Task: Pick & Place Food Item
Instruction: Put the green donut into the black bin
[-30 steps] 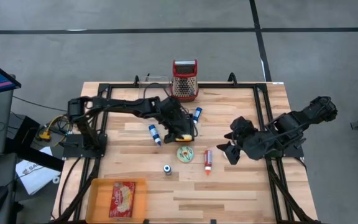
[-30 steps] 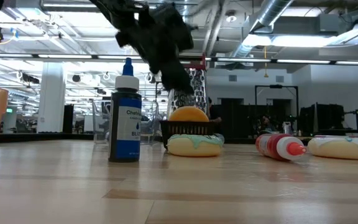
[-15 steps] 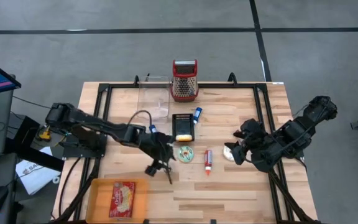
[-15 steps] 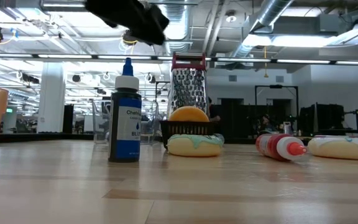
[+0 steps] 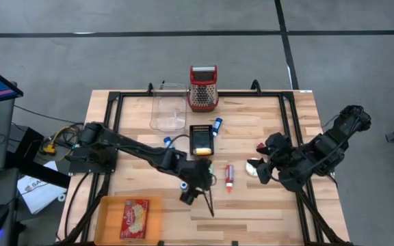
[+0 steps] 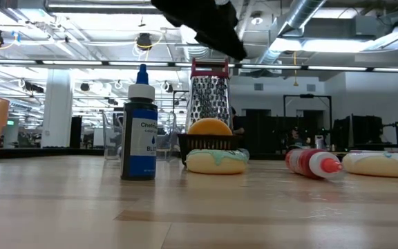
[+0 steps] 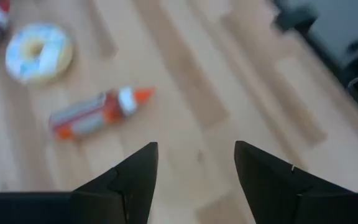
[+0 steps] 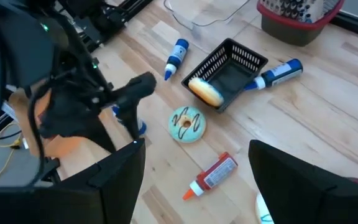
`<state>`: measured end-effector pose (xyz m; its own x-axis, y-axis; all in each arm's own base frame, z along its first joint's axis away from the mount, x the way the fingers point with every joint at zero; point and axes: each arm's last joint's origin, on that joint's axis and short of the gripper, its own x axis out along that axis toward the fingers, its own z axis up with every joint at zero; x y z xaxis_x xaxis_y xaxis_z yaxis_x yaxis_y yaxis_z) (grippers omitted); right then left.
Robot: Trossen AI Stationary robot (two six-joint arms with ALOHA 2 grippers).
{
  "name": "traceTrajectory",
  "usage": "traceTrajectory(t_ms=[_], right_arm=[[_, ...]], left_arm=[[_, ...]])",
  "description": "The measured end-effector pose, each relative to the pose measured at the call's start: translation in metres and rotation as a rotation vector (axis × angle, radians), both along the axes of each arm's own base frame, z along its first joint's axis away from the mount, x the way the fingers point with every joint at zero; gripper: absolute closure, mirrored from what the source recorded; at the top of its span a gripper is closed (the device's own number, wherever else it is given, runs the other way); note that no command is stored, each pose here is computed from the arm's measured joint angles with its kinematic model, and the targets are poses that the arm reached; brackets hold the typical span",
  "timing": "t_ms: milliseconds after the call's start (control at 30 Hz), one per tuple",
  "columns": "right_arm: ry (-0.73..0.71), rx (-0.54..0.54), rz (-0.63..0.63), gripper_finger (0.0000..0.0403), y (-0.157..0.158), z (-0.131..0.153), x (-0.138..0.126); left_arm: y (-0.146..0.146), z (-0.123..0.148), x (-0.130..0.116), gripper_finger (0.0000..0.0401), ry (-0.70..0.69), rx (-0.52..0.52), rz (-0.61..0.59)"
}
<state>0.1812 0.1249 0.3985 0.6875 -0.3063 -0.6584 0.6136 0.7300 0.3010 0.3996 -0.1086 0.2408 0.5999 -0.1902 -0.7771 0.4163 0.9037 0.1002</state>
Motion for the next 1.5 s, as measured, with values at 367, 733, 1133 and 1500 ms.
traceTrajectory(t_ms=[367,733,1133,1500], right_arm=[[-0.055,-0.037,0.012,0.0127,0.01,0.001,-0.009],[-0.083,-0.043,0.015,0.0127,0.016,0.001,-0.015],[-0.076,-0.05,0.015,0.0127,0.016,0.001,-0.015],[-0.073,-0.053,0.016,0.0127,0.016,0.001,-0.016]], left_arm=[[0.01,-0.031,0.014,0.0194,0.239,0.003,0.22],[0.008,-0.061,0.024,0.0194,0.248,0.094,0.276],[0.011,-0.074,0.026,0.0194,0.254,0.164,0.338],[0.025,-0.074,0.029,0.0174,0.264,0.132,0.371]])
